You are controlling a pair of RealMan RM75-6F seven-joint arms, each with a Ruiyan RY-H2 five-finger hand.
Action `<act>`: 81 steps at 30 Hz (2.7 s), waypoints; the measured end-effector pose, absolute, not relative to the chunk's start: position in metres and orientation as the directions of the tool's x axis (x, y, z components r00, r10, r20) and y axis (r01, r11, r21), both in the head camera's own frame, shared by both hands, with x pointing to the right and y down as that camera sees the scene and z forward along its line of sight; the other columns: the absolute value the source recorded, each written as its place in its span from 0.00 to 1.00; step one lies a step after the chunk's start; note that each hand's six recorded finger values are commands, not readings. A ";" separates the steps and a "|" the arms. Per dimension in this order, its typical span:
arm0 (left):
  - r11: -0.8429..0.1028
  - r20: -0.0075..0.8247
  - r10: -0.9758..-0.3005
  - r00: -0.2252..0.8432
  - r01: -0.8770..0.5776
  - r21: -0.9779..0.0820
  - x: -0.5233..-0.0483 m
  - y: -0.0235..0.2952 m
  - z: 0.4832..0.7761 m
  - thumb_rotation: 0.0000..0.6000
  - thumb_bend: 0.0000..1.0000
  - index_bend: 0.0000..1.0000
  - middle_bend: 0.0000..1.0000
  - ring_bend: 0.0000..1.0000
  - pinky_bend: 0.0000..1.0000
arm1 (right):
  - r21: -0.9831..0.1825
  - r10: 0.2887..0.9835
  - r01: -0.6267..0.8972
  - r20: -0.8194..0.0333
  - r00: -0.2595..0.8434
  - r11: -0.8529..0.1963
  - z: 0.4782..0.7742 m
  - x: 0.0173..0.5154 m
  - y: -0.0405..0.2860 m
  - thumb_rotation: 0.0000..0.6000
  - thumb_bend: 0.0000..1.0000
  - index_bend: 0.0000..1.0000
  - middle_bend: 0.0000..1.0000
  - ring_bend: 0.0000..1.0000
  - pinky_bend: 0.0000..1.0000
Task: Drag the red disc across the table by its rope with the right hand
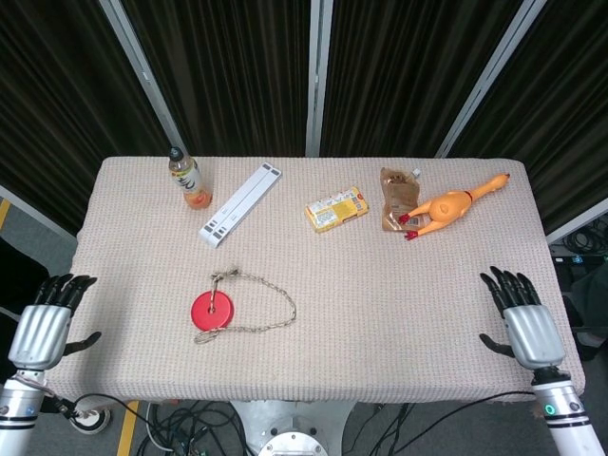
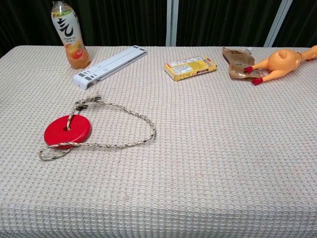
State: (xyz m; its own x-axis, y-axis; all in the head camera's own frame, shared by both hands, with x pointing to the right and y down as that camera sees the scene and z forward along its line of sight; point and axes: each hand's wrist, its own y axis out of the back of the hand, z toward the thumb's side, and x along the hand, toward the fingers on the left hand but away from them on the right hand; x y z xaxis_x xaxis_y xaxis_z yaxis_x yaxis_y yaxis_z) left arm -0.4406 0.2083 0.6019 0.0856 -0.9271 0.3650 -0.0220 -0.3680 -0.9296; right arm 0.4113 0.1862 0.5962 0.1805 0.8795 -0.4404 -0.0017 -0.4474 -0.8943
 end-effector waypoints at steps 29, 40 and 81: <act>-0.370 0.370 -0.929 0.018 -0.033 -0.928 -0.464 0.214 0.608 1.00 0.02 0.18 0.17 0.12 0.15 | -0.765 0.312 -0.407 -0.597 0.739 -0.499 0.657 0.117 0.129 1.00 0.23 0.00 0.08 0.00 0.00; -0.357 0.358 -0.934 -0.019 -0.031 -0.933 -0.478 0.214 0.606 1.00 0.02 0.18 0.17 0.12 0.15 | -0.722 0.255 -0.453 -0.640 0.725 -0.522 0.681 0.098 0.138 1.00 0.23 0.00 0.11 0.00 0.00; -0.363 0.364 -0.931 -0.034 -0.038 -0.931 -0.489 0.219 0.608 1.00 0.02 0.18 0.17 0.12 0.15 | -0.683 0.242 -0.466 -0.675 0.696 -0.562 0.711 0.089 0.142 1.00 0.27 0.13 0.50 0.01 0.00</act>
State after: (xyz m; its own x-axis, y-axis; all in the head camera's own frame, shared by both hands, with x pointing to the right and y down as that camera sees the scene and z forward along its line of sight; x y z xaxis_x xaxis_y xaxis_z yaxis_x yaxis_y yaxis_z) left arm -0.4892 0.2194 0.6082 -0.0338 -0.9308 0.3639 -0.0385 -0.3627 -0.9311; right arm 0.0890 0.1424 0.7111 0.6964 0.2425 -0.6755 -0.4664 -0.5624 -0.6828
